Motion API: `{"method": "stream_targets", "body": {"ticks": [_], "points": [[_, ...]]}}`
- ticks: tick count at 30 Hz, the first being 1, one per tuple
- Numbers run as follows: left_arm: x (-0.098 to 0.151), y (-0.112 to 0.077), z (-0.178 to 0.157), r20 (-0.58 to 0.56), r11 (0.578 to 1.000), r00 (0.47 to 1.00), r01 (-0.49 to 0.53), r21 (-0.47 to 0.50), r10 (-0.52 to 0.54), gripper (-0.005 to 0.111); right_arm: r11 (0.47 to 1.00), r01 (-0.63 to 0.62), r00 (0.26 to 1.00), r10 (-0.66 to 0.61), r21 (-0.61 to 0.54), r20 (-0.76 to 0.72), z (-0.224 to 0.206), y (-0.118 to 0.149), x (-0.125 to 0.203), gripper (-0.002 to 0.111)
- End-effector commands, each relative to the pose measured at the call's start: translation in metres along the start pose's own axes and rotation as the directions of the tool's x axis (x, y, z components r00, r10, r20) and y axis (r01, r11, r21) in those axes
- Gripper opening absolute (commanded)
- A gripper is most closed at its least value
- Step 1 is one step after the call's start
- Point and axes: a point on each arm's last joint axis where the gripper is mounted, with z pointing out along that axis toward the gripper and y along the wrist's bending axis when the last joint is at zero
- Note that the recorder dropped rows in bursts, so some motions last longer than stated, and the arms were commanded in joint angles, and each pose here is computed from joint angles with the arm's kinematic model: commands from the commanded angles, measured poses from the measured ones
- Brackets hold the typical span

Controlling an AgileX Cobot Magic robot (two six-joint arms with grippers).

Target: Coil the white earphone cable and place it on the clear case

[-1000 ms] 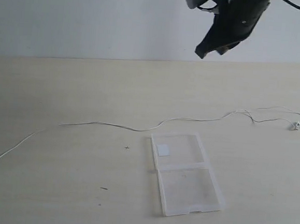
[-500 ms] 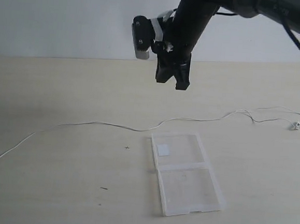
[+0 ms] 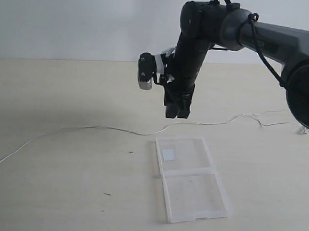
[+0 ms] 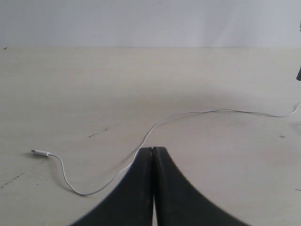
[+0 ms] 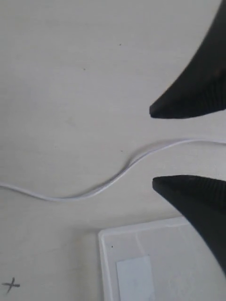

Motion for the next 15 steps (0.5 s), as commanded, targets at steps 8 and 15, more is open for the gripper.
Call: {"method": "stream_targets", "body": {"ticks": [8, 15], "points": [[0.0, 0.0, 0.0, 0.008, 1.0, 1.0, 0.004, -0.002, -0.004, 0.0, 0.999, -0.05, 0.999, 0.05, -0.008, -0.001, -0.002, -0.006, 0.018, 0.044], [0.0, 0.0, 0.0, 0.008, 1.0, 1.0, 0.004, -0.002, -0.004, 0.0, 0.996, -0.074, 0.997, 0.075, -0.042, 0.028, 0.008, -0.006, 0.019, 0.043]]}}
